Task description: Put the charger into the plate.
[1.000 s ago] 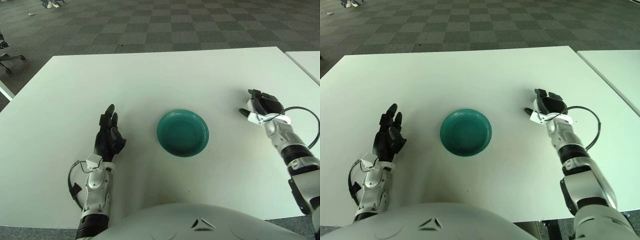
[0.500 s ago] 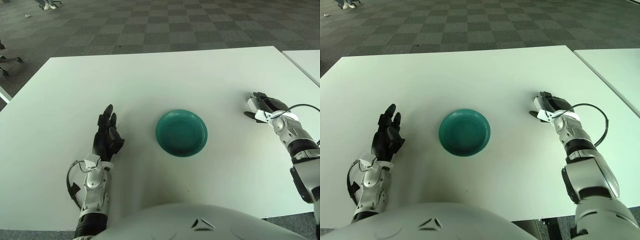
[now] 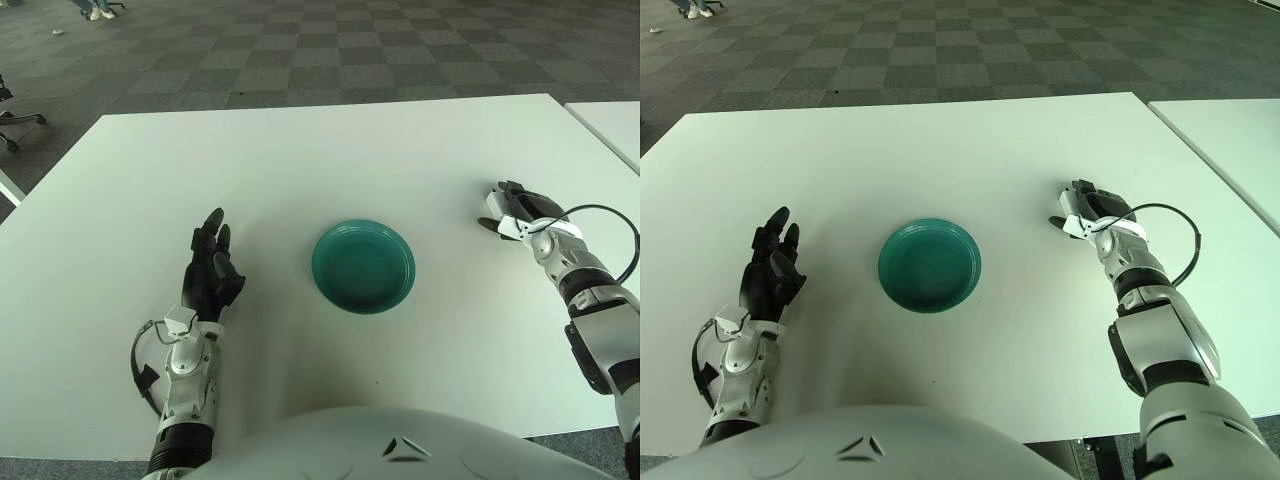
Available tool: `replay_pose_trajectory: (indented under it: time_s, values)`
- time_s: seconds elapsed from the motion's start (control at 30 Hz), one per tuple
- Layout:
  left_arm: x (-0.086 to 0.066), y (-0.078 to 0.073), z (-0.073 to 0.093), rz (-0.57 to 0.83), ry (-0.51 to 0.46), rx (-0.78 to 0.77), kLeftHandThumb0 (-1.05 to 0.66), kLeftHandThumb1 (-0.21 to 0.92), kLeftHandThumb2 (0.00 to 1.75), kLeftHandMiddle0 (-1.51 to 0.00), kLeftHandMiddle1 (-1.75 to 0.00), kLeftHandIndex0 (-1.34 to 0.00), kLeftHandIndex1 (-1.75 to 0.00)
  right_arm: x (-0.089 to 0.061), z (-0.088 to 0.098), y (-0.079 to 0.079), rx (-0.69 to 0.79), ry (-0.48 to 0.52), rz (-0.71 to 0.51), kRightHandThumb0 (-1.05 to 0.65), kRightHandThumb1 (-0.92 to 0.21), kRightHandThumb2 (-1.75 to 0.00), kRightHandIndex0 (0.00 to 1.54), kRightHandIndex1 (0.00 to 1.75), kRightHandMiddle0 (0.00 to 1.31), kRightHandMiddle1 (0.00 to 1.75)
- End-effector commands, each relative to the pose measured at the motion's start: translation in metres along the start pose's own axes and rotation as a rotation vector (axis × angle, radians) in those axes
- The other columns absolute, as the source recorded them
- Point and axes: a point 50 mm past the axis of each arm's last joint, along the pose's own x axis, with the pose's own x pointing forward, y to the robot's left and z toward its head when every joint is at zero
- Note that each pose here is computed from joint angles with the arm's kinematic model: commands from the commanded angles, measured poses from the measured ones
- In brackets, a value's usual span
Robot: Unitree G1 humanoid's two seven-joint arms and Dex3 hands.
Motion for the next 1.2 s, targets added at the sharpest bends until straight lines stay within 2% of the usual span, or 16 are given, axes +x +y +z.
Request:
replay_pose_trajectory:
  time_s: [0.0, 0.2, 0.3, 0.37, 0.4, 0.43, 0.47, 0.5, 0.53, 0.57, 0.63, 0.77, 0.9, 1.0, 1.17]
  values:
    - [-0.010, 0.002, -0.013, 0.029, 0.058, -0.038, -0.96, 0.92, 0.98, -0.23, -0.02, 0.00, -0.65, -0.014, 0.000, 0.044, -0.039, 0.016, 0.112, -0.93, -0.92, -0.42, 0.27, 0.04, 0.00, 0.51]
    - [-0.010, 0.002, -0.015, 0.036, 0.059, -0.048, -0.96, 0.92, 0.97, -0.23, -0.02, 0.00, -0.67, -0.018, 0.002, 0.056, -0.049, 0.038, 0.086, -0.92, -0.92, -0.38, 0.28, 0.03, 0.00, 0.54]
    - [-0.009, 0.002, -0.015, 0.046, 0.055, -0.062, -0.95, 0.92, 0.97, -0.24, -0.02, 0.00, -0.69, -0.023, 0.007, 0.068, -0.063, 0.069, 0.058, -0.89, -0.92, -0.32, 0.31, 0.04, 0.00, 0.58]
    - [-0.008, 0.002, -0.014, 0.050, 0.049, -0.069, -0.96, 0.92, 0.98, -0.25, -0.02, 0.00, -0.71, -0.025, 0.009, 0.074, -0.063, 0.084, 0.037, -0.84, -0.92, -0.33, 0.42, 0.10, 0.03, 0.87]
    - [-0.008, 0.002, -0.014, 0.051, 0.047, -0.071, -0.96, 0.92, 0.99, -0.26, -0.02, 0.00, -0.71, -0.026, 0.009, 0.075, -0.062, 0.088, 0.028, -0.83, -0.92, -0.34, 0.42, 0.33, 0.05, 0.98]
    - [-0.008, 0.002, -0.013, 0.051, 0.045, -0.072, -0.96, 0.92, 0.99, -0.26, -0.02, 0.00, -0.71, -0.027, 0.009, 0.076, -0.061, 0.090, 0.022, -0.81, -0.92, -0.34, 0.37, 0.74, 0.09, 1.16]
    - [-0.008, 0.002, -0.013, 0.051, 0.042, -0.073, -0.96, 0.92, 0.99, -0.26, -0.02, 0.00, -0.72, -0.028, 0.009, 0.077, -0.062, 0.093, 0.017, -0.79, -0.92, -0.33, 0.34, 1.02, 0.11, 1.28]
    - [-0.008, 0.002, -0.012, 0.050, 0.037, -0.072, -0.96, 0.92, 0.99, -0.26, -0.02, 0.00, -0.72, -0.033, 0.006, 0.085, -0.068, 0.099, 0.021, -0.78, -0.92, -0.33, 0.36, 1.15, 0.14, 1.35]
    - [-0.008, 0.003, -0.012, 0.050, 0.033, -0.072, -0.96, 0.92, 0.99, -0.27, -0.02, 0.00, -0.71, -0.037, 0.005, 0.090, -0.073, 0.103, 0.024, -0.65, -0.80, -0.55, 0.46, 1.36, 0.25, 1.47]
    - [-0.008, 0.003, -0.011, 0.050, 0.029, -0.071, -0.95, 0.92, 0.99, -0.27, -0.02, 0.00, -0.71, -0.041, 0.004, 0.096, -0.076, 0.107, 0.029, -0.57, -0.71, -0.72, 0.53, 1.50, 0.32, 1.57]
    - [-0.008, 0.004, -0.010, 0.050, 0.025, -0.070, -0.95, 0.92, 0.99, -0.27, -0.02, 0.00, -0.71, -0.047, 0.003, 0.104, -0.074, 0.110, 0.036, -0.50, -0.63, -0.86, 0.60, 1.62, 0.37, 1.66]
    - [-0.008, 0.003, -0.010, 0.058, 0.020, -0.070, -0.95, 0.92, 0.99, -0.28, -0.02, 0.00, -0.73, -0.059, -0.002, 0.117, -0.075, 0.108, 0.052, -0.43, -0.57, -0.98, 0.73, 1.72, 0.42, 1.73]
    - [-0.008, 0.001, -0.012, 0.066, 0.019, -0.073, -0.96, 0.92, 0.99, -0.29, -0.02, 0.00, -0.76, -0.070, -0.009, 0.127, -0.098, 0.100, 0.082, -0.42, -0.57, -0.99, 0.80, 1.74, 0.42, 1.74]
    - [-0.009, 0.001, -0.013, 0.088, 0.015, -0.084, -0.95, 0.92, 0.98, -0.29, -0.02, 0.00, -0.78, -0.079, -0.017, 0.136, -0.181, 0.059, 0.152, -0.41, -0.58, -0.98, 0.83, 1.74, 0.42, 1.74]
    - [-0.010, -0.004, -0.015, 0.132, 0.011, -0.104, -0.94, 0.92, 0.97, -0.30, -0.03, 0.00, -0.79, -0.082, -0.034, 0.133, -0.311, 0.045, 0.253, -0.41, -0.57, -0.99, 0.86, 1.75, 0.42, 1.75]
